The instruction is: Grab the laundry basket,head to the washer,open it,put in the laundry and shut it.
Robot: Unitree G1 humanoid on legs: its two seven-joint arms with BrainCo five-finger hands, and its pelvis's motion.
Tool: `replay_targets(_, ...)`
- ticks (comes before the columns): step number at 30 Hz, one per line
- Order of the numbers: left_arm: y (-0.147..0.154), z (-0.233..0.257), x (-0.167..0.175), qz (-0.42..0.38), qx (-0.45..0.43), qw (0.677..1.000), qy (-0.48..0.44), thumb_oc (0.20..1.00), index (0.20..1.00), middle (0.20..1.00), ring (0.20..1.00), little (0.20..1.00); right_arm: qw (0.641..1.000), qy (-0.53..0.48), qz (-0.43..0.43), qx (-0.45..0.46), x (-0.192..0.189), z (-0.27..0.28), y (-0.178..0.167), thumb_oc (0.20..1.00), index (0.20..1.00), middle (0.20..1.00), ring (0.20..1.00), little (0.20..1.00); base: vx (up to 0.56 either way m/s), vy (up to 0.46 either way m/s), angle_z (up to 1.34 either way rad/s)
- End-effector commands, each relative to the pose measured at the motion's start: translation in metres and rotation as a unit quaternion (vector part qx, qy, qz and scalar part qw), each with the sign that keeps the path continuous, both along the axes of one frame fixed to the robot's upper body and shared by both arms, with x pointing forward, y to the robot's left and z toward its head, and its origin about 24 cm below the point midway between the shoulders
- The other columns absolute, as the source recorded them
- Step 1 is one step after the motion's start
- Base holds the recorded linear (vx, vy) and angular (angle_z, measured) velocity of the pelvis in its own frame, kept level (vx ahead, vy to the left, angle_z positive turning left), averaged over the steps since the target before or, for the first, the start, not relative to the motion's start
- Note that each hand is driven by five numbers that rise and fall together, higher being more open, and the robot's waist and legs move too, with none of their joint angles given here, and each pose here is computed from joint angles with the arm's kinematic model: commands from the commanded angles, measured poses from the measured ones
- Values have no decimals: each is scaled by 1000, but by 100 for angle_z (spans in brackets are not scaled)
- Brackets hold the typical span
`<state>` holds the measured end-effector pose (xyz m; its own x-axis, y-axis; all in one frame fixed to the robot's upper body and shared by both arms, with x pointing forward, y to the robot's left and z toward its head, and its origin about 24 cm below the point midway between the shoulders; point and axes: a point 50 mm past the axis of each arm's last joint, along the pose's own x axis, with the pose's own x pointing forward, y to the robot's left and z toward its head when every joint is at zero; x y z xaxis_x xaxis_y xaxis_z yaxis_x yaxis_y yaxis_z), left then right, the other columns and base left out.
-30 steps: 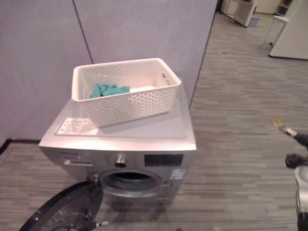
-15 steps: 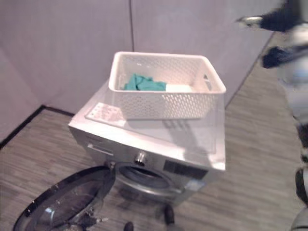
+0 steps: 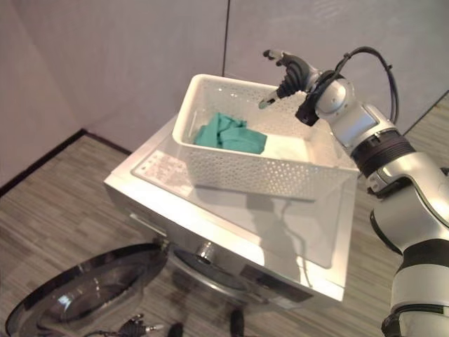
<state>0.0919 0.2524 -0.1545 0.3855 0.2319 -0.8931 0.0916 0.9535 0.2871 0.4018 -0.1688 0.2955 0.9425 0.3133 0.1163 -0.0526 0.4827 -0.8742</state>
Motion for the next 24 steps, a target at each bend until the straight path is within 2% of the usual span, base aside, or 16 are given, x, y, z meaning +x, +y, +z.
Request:
replay_targets(1, 12, 5, 9, 6, 26, 1000, -4, 1000, 1000, 1000, 1000, 1000, 997, -75, -9, -9, -16, 60, -13, 1000, 1000, 1000, 1000, 1000, -30, -37, 29)
replay_targets(6, 21, 4, -4, 32, 32, 999, 16, 1000, 1000, 1000, 1000, 1000, 996, -70, -1, -51, -26, 60, -20, 1000, 1000, 1000, 1000, 1000, -3, -31, 12)
replay_targets(10, 27, 3, -15, 45, 43, 997, 37, 1000, 1000, 1000, 1000, 1000, 994, -53, 38, -83, -37, 50, -14, 1000, 1000, 1000, 1000, 1000, 23, -49, 5)
replay_targets(15, 25, 4, -5, 42, 38, 998, 20, 1000, 1000, 1000, 1000, 1000, 994, -33, 32, -99, -33, 39, -15, 1000, 1000, 1000, 1000, 1000, 5, -28, -2)
replay_targets(19, 17, 9, 19, 26, 26, 999, -20, 1000, 1000, 1000, 1000, 1000, 993, -25, 5, -113, -24, 35, -17, 1000, 1000, 1000, 1000, 1000, -29, -53, 5)
replay_targets(24, 14, 10, 26, 28, 19, 999, -32, 1000, 1000, 1000, 1000, 1000, 990, -6, -22, -139, -17, 26, -23, 1000, 1000, 1000, 1000, 1000, -1, -60, 16)
